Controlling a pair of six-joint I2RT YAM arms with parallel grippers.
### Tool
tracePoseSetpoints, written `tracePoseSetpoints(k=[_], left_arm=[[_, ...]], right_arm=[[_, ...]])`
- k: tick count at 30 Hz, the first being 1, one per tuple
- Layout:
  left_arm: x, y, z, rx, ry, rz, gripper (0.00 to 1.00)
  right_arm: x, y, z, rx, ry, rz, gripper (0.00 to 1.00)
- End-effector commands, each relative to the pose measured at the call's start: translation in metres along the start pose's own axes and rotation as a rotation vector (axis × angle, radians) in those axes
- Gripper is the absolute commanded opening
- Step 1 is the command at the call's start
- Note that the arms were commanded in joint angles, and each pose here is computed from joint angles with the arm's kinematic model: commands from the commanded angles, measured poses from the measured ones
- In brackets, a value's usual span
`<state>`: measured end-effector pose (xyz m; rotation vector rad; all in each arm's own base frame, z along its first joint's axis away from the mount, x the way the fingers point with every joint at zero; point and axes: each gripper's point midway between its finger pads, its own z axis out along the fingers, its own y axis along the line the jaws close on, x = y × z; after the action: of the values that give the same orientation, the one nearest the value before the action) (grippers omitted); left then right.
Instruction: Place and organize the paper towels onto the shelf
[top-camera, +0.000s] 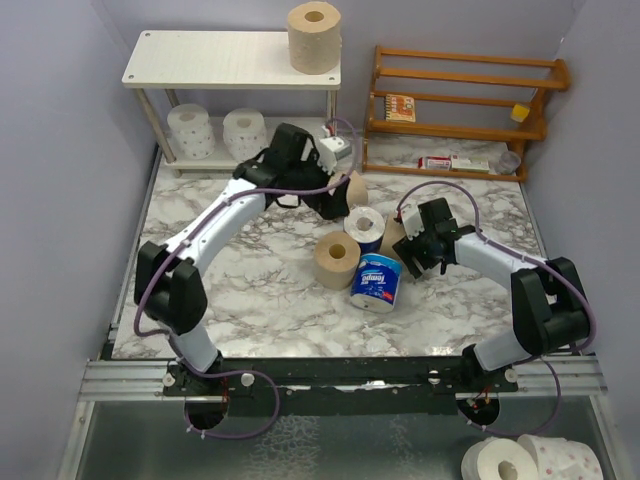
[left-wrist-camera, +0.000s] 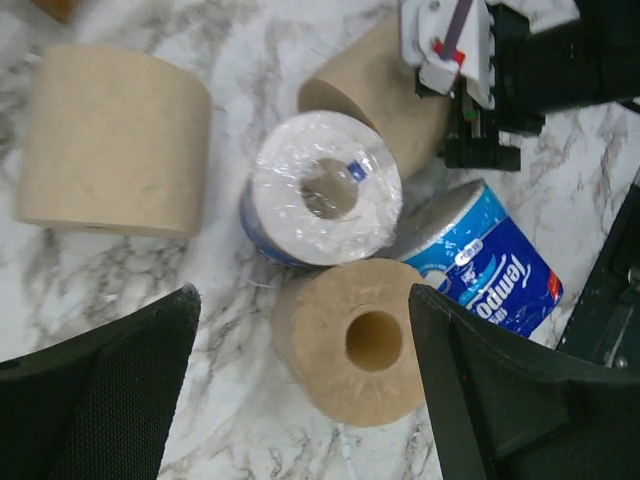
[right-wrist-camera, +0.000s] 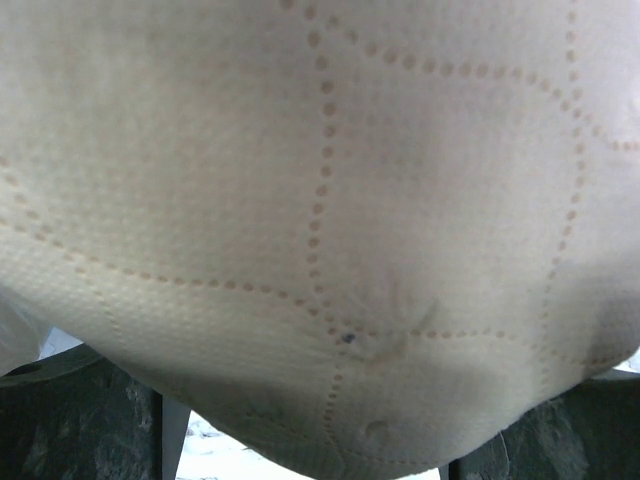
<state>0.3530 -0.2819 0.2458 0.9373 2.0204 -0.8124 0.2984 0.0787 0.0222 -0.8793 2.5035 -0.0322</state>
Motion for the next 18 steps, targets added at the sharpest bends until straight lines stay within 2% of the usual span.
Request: tracePoseSetpoints(k=[1,3,6,10,11,18], left_arm=[[0.041,-0.018,0.045,0.056,0.161,-0.053,0.86],[0.051,-0.017,0.056,0.07,0.185,-0.102,0.87],[0.057,-0.021,0.066,0.11,0.191,-0.153,0.94],[0.059,-0.025,0.078,0.148,0.192,-0.217,0.95],[0.06,-0.023,0.081,0.142,0.197,-0.228,0.98],[0.05,-0.027,0.101,0.141,0.199,-0.252,0.99]], right_arm=[[0.049,0.011,0.016,-0.033,0.175,-0.017,0.77],[0.052,0.013,0.018,-0.039,0.186,-0.02,0.77],[0.054,0.015,0.019,-0.048,0.197,-0.024,0.76],[0.055,0.015,0.019,-0.05,0.199,-0.026,0.76],[0.055,0.015,0.019,-0.05,0.198,-0.024,0.76],[0.06,0.018,0.023,-0.067,0.223,-0.03,0.76]])
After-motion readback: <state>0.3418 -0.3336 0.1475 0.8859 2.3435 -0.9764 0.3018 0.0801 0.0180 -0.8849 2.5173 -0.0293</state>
